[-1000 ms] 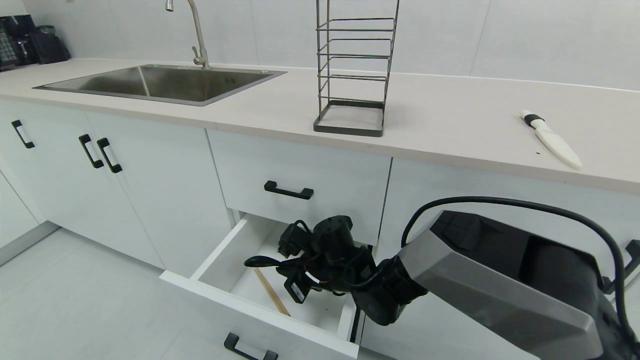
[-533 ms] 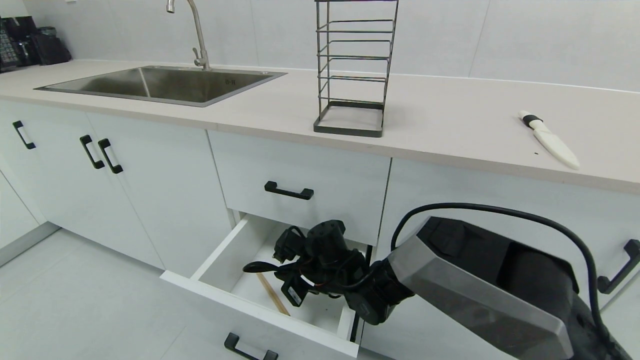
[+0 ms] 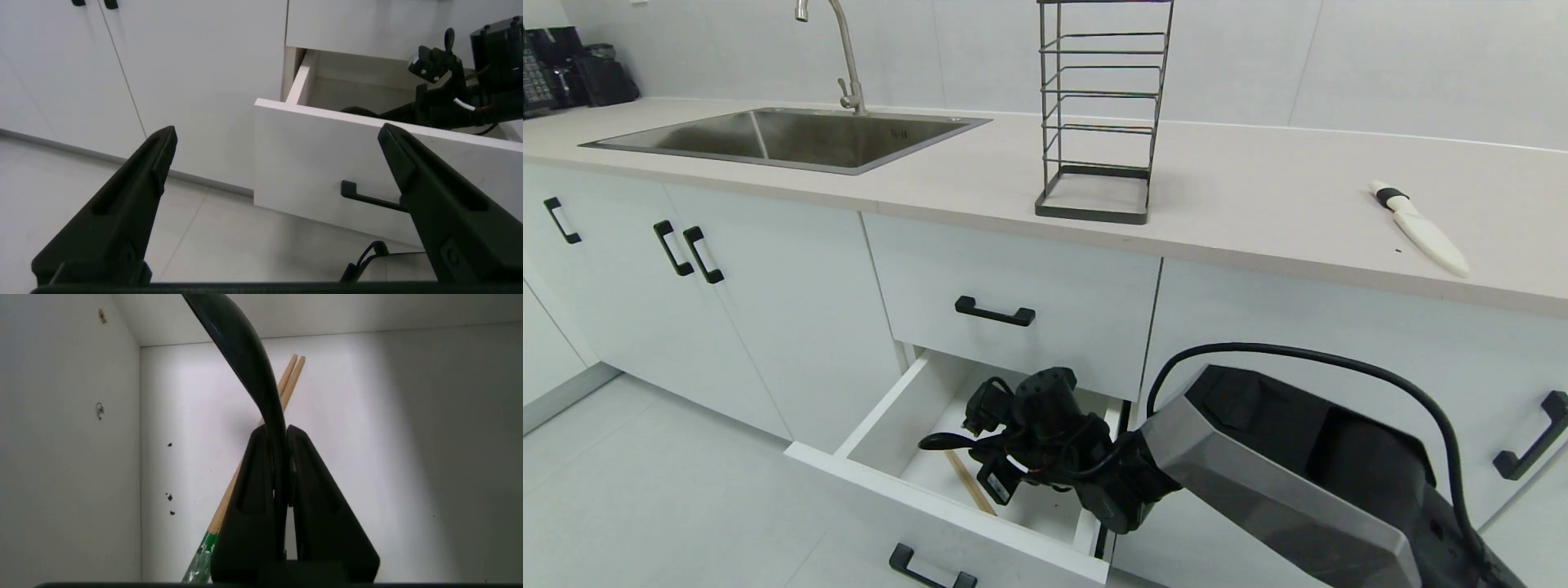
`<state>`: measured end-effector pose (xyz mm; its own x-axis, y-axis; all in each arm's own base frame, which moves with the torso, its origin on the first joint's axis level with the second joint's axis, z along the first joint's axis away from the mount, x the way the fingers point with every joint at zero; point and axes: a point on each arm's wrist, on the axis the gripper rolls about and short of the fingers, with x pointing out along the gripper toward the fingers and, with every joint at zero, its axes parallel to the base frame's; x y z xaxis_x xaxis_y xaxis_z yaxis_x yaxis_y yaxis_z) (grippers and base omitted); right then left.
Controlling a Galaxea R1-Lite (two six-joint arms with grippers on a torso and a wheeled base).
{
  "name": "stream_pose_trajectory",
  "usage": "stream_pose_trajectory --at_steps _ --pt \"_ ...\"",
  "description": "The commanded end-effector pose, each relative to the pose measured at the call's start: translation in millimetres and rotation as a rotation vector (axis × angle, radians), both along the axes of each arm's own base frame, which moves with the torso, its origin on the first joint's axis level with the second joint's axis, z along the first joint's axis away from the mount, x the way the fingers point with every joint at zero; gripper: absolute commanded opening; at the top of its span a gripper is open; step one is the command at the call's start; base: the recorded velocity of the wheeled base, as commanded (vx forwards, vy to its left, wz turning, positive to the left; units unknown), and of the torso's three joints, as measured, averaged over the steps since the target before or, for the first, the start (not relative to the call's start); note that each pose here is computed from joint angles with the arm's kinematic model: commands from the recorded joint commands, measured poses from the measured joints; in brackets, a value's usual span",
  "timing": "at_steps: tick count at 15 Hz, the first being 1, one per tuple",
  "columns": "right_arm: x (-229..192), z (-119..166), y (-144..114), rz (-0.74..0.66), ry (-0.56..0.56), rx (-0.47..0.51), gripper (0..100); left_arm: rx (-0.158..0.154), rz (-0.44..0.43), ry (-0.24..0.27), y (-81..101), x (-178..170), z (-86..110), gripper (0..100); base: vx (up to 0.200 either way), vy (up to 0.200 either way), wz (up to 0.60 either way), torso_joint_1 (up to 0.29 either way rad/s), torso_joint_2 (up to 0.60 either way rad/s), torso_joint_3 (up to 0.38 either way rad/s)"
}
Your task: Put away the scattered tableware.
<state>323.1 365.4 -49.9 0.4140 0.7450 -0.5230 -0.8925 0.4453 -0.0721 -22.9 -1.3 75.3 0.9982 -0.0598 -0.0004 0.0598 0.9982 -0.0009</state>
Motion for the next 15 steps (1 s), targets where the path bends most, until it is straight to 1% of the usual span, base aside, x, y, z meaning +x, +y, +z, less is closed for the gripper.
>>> stream_pose_trajectory --at_steps 1,4,6,7,10,14,15 --pt "1 -7 5 0.000 0.002 -0.002 0 -0.001 0.000 0.001 0.0 0 0.0 100 0.000 0.000 0.00 0.000 0.00 0.000" --pt "0 -13 4 -0.003 0.014 -0.013 0 -0.001 0.000 0.001 0.0 0 0.0 100 0.000 0.000 0.00 0.000 0.00 0.000" --pt "-1 -13 6 0.000 0.012 -0.011 0 -0.001 0.000 0.001 0.0 0 0.0 100 0.000 0.000 0.00 0.000 0.00 0.000" --pt "-1 -13 5 0.000 0.014 -0.013 100 -0.001 0.000 0.001 0.0 0 0.0 100 0.000 0.000 0.00 0.000 0.00 0.000" --pt "2 -11 10 0.002 -0.007 0.011 100 -0.001 0.000 0.001 0.0 0 0.0 100 0.000 0.000 0.00 0.000 0.00 0.000" --pt "6 3 15 0.005 -0.049 0.055 100 -0.001 0.000 0.001 0.0 0 0.0 100 0.000 0.000 0.00 0.000 0.00 0.000" --pt "5 13 17 0.009 -0.064 0.070 100 -0.001 0.000 0.001 0.0 0 0.0 100 0.000 0.000 0.00 0.000 0.00 0.000"
